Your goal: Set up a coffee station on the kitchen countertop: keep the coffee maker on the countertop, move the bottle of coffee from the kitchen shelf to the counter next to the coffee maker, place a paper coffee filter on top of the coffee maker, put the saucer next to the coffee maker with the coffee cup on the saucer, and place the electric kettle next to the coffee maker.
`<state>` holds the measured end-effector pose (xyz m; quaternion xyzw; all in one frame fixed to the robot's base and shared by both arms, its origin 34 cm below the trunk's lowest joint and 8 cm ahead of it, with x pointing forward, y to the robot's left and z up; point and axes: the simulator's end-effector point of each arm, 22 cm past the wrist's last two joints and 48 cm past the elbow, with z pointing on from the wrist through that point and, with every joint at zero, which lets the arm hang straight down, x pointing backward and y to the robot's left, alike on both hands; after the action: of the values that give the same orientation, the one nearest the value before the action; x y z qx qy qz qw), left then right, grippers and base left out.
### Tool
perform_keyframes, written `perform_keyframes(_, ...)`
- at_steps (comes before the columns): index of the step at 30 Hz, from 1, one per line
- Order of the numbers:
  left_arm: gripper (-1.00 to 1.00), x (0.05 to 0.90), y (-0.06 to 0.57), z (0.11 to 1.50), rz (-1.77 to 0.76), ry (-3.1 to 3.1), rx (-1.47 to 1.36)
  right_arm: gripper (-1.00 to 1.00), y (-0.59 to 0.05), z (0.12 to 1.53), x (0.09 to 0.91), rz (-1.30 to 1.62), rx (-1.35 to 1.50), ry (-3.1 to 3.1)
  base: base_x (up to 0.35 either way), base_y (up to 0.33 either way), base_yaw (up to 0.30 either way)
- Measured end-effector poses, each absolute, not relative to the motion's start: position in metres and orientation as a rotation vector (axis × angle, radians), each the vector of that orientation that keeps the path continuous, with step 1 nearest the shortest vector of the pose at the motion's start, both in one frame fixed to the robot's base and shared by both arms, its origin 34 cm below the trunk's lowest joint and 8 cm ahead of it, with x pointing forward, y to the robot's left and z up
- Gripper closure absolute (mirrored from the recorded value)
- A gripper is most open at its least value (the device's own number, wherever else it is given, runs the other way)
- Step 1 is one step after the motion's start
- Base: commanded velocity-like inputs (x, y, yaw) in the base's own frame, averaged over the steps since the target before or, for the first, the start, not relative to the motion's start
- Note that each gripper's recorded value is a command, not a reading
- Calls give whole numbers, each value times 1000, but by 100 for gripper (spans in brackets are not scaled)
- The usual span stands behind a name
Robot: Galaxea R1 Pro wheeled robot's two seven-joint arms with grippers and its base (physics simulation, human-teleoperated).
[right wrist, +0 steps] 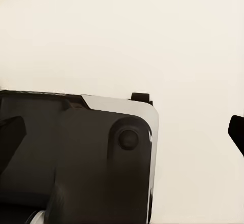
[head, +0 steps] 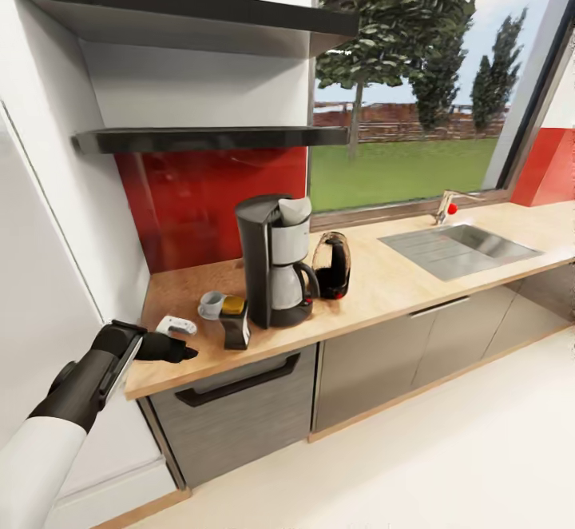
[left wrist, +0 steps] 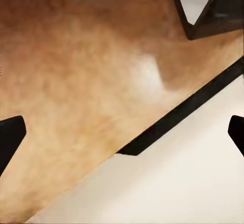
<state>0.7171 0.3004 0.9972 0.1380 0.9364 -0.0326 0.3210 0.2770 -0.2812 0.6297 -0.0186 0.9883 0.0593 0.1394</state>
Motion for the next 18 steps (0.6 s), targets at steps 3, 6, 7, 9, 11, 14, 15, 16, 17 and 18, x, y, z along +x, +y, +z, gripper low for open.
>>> perform_keyframes(3, -100, 718, 303, 999, -90, 2455, 348, -100, -281, 630, 277, 171, -54, 2856, -335, 79, 0)
perform_keyframes(6, -100, 721, 306, 1007, -95, 2435, 327, -100, -281, 630, 277, 171, -54, 2856, -320, 72, 0)
perform_keyframes(7, -100, 723, 307, 1010, -98, 2426, 324, -100, -281, 630, 277, 171, -54, 2856, -198, 35, 0)
perform_keyframes(9, -100, 724, 304, 1014, -113, 2405, 333, -100, -281, 630, 277, 171, -54, 2856, -104, 18, 0)
perform_keyframes(11, -100, 726, 297, 1018, -140, 2382, 355, -100, -281, 630, 277, 171, -54, 2856, -53, 9, 0)
perform_keyframes(14, -100, 724, 276, 1021, -231, 2325, 429, -100, -281, 630, 277, 171, -54, 2856, -18, 3, 0)
perform_keyframes(15, -100, 722, 268, 1021, -267, 2304, 460, -100, -281, 630, 277, 171, -54, 2856, -9, 2, 0)
perform_keyframes(16, -100, 720, 264, 1021, -285, 2292, 476, -100, -281, 630, 277, 172, -54, 2856, -6, 1, 0)
perform_keyframes(17, -100, 717, 255, 1023, -321, 2269, 508, -100, -281, 630, 277, 172, -54, 2856, -4, 1, 0)
perform_keyframes(18, -100, 714, 247, 1024, -357, 2246, 540, -100, -280, 630, 277, 173, -54, 2856, -2, 0, 0)
